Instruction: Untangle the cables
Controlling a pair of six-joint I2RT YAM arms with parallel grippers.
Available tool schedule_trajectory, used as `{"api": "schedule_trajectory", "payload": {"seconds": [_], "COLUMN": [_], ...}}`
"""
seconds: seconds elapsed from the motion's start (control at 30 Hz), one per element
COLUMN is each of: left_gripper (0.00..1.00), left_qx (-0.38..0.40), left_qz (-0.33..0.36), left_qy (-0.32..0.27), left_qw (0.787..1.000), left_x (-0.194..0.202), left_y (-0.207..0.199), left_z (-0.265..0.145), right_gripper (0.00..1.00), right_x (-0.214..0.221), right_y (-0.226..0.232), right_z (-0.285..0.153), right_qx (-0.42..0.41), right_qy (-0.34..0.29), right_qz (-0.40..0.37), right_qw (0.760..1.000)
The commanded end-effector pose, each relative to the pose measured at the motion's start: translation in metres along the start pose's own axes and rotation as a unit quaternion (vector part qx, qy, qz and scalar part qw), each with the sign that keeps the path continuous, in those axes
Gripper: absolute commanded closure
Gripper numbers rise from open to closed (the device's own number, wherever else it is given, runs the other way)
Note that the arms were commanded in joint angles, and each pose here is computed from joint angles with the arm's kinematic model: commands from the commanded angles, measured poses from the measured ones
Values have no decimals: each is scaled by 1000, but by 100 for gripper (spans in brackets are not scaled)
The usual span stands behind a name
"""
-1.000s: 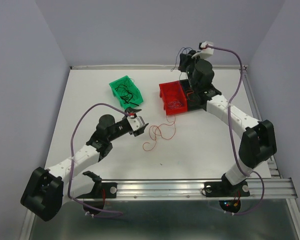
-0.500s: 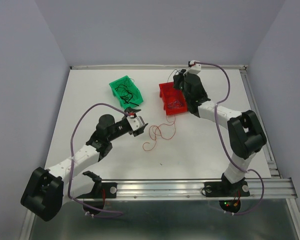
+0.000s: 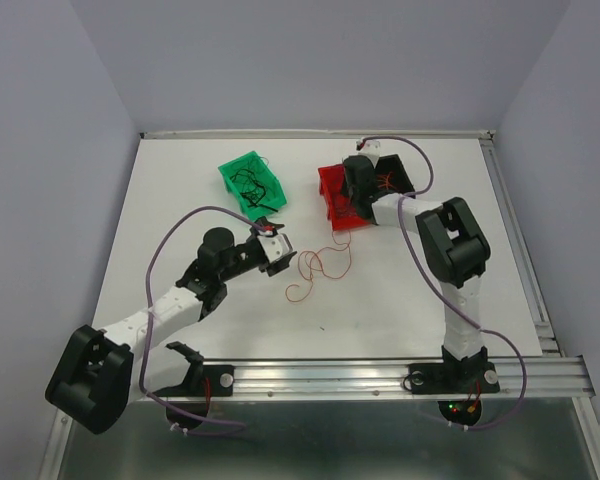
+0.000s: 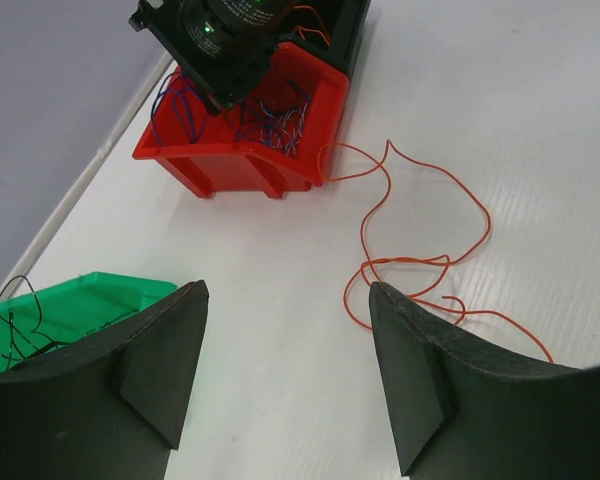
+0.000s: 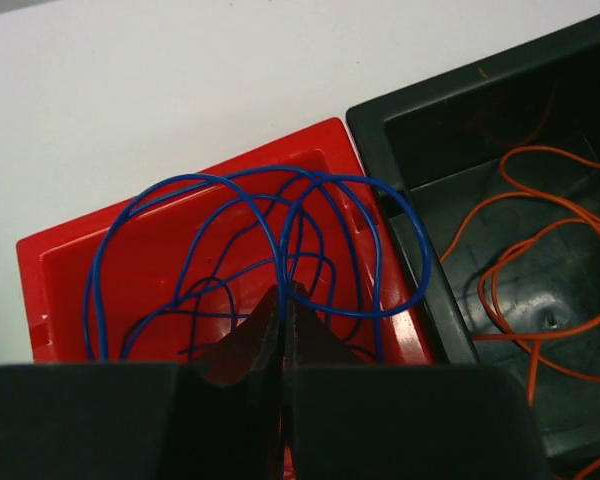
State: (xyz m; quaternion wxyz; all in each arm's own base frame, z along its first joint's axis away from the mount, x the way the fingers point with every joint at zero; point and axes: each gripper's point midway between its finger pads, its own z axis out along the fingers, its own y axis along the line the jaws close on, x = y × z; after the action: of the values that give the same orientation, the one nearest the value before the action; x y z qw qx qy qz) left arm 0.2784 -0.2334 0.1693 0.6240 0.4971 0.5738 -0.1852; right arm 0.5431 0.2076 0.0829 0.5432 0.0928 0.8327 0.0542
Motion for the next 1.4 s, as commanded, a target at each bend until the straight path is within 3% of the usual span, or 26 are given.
{"api": "schedule_trajectory", "payload": {"seconds": [0.0,0.43,0.57,0.73,1.07,1.37], "left_gripper": [24,25,25,25,25,25], "left_qx": [-7,2,2,3,4,5], "left_qz": [22,24,24,25,24,24], "left_qy": [-34,-32,-31,-31,-28,-27], "left_qw": [999,999,999,999,999,999], "left_x": [-26,-26,-25,-26,-25,-25], "left_y": [12,10,10,10,10,10], "left_z": [2,3,3,2,3,3], "right_gripper": [99,100,100,94,61,25], "right_x": [-25,21,12,-37,-104,-108], "right_y": [-3,-10,-7,9,19,32], "right_z": [4,25,20,3,-38,-37], "right_qx": [23,50,44,21,-4,-31], "right_qy": [-28,50,44,7,-41,-37], "right_qz": [5,-41,-36,-18,7,10], "right_qw": [999,997,997,1000,999,999]}}
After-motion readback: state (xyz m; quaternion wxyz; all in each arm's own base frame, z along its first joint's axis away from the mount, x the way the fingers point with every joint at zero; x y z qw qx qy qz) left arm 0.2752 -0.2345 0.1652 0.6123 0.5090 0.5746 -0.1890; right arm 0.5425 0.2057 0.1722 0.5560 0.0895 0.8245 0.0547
